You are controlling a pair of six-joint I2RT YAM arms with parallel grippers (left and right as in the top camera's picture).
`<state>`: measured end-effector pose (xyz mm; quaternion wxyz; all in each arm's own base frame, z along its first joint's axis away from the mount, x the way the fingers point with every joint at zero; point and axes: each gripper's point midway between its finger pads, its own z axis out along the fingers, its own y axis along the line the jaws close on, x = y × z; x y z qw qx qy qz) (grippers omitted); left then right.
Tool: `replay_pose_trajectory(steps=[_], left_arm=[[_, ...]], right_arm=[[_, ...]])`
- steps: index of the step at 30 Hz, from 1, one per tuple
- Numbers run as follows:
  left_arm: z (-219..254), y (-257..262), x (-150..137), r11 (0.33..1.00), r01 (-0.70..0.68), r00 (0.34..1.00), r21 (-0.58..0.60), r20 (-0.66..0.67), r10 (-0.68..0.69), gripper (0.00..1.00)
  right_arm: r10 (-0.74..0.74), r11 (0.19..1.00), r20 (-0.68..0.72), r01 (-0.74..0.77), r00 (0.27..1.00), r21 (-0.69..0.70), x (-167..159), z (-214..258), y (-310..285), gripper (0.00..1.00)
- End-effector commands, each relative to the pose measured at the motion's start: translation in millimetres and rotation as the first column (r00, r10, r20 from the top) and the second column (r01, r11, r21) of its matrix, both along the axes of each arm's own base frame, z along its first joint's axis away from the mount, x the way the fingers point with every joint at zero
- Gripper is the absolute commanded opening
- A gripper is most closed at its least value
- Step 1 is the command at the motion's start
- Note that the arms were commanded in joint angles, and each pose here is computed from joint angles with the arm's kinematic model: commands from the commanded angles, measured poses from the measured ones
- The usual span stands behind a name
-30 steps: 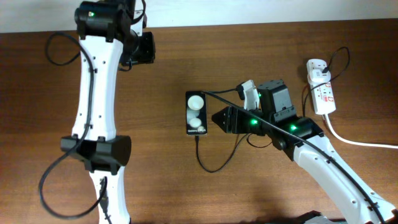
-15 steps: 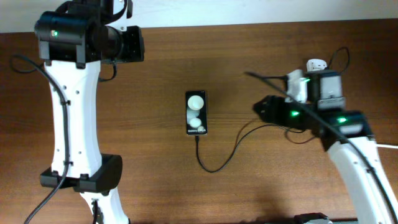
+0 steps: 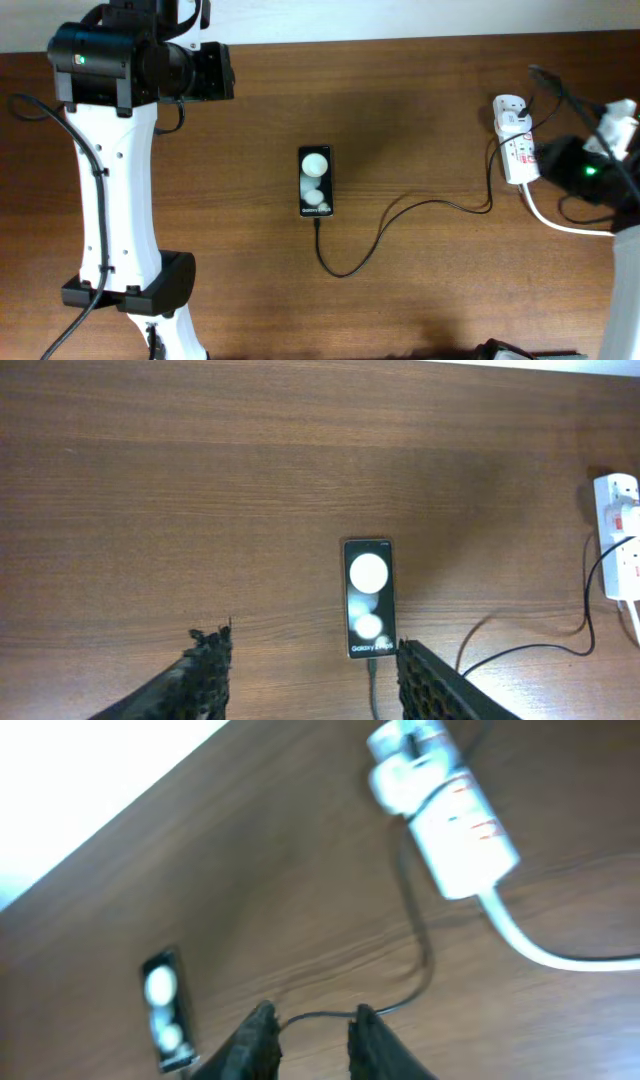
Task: Plug charger to phone and switch on socket
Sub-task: 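Position the right gripper over the power strip's orange switch beside the plug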
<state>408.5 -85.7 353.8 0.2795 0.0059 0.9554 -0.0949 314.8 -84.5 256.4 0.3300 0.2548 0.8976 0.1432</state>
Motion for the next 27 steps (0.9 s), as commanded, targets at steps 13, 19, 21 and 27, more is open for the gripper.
replay_pose_trajectory(steps=[13,19,21,27], left_arm=[[10.2,3.1,-4.8,1.000,-0.002,1.000,0.008,0.030,0.001,0.99],[10.2,3.1,-4.8,1.000,-0.002,1.000,0.008,0.030,0.001,0.99],[10.2,3.1,-4.8,1.000,-0.002,1.000,0.008,0.030,0.001,0.99],[10.2,3.1,-4.8,1.000,-0.002,1.000,0.008,0.030,0.001,0.99]], right_arm=[[-0.059,0.993,0.000,0.059,0.998,0.106,45.2,-42.8,-59.3,0.04],[-0.068,0.992,0.007,0.067,0.998,0.106,61.6,-52.8,-71.6,0.04],[-0.085,0.991,0.008,0.084,0.996,0.104,67.3,-53.4,-77.4,0.04],[-0.133,0.987,0.017,0.131,0.991,0.095,78.0,-56.0,-102.7,0.04]])
